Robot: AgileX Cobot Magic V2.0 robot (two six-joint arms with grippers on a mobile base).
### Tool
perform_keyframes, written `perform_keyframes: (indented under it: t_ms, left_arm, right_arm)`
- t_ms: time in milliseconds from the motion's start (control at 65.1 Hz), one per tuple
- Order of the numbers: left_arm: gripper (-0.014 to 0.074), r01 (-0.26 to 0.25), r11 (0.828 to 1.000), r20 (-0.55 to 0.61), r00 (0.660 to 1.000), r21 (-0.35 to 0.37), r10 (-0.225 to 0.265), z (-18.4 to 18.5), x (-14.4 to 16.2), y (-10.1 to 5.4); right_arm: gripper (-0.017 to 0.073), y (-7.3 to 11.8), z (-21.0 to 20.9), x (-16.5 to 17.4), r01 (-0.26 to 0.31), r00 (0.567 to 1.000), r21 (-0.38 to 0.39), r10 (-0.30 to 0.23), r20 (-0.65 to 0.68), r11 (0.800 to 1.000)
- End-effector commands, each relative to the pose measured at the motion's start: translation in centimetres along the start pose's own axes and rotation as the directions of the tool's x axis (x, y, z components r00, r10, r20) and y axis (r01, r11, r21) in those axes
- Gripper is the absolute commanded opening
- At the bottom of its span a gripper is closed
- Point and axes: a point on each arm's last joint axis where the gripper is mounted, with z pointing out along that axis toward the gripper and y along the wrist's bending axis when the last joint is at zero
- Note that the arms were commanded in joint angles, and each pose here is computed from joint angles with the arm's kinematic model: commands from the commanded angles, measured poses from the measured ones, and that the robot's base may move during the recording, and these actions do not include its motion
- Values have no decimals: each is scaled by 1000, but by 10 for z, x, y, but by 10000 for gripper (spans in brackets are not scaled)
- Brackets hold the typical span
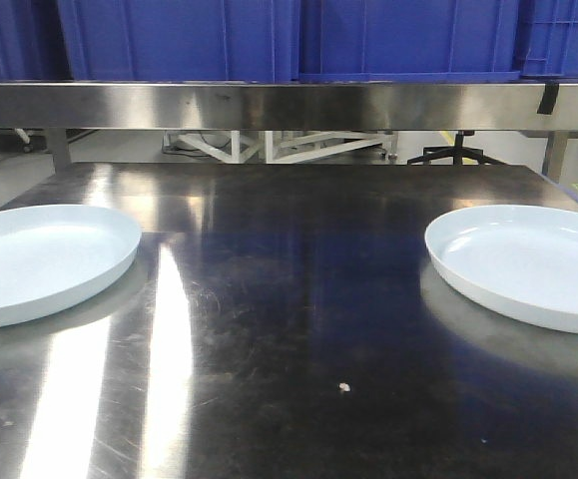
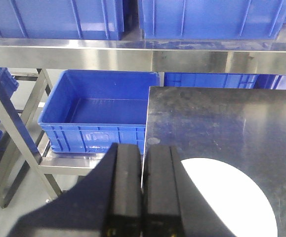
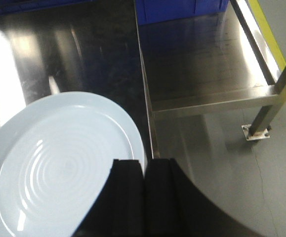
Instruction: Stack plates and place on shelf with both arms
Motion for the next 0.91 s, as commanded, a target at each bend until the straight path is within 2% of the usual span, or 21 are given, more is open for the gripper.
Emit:
perform_keyframes:
  t_ms: [0, 108, 230, 276, 338, 384, 461, 538, 599, 891]
  left_arm:
    - [83, 12, 1000, 107, 994, 17, -13, -7, -17, -1]
    - [83, 12, 1000, 108, 994, 17, -13, -7, -17, -1]
    - [83, 13, 1000, 110, 994, 19, -15, -7, -17, -1]
    - [84, 22, 999, 109, 994, 26, -25, -7, -17, -2]
    - [101, 32, 999, 115, 993, 35, -36, -7, -18, -2]
    - [151, 42, 998, 115, 992, 42, -47, -7, -18, -3]
    - [309, 41, 998, 103, 994, 42, -45, -3, -17, -4]
    - [471, 39, 998, 69, 997, 40, -42, 5, -16, -4]
    - [544, 36, 999, 11, 999, 35, -37, 17, -12, -6]
    - [550, 35, 999, -214, 976, 36, -27, 86, 8, -15]
  right_arm:
    - [55, 5, -3, -24, 18, 986, -37, -12, 166, 999]
    - [55, 7, -2, -29, 20, 976, -50, -9, 218, 999]
    - [97, 7, 5, -28, 20, 980, -46, -10, 197, 999]
    - [168, 6, 9, -26, 20, 983, -43, -11, 183, 999]
    - [314, 6, 14, -25, 19, 986, -40, -12, 165, 999]
    - [435, 6, 18, -24, 19, 989, -37, -13, 150, 999]
    - [560, 6, 23, -22, 19, 991, -34, -14, 131, 999]
    - [570, 6, 25, -21, 18, 993, -32, -14, 121, 999]
    - [570, 6, 26, -21, 18, 993, -32, -14, 121, 999]
    - [570, 6, 27, -22, 19, 992, -33, -14, 124, 999]
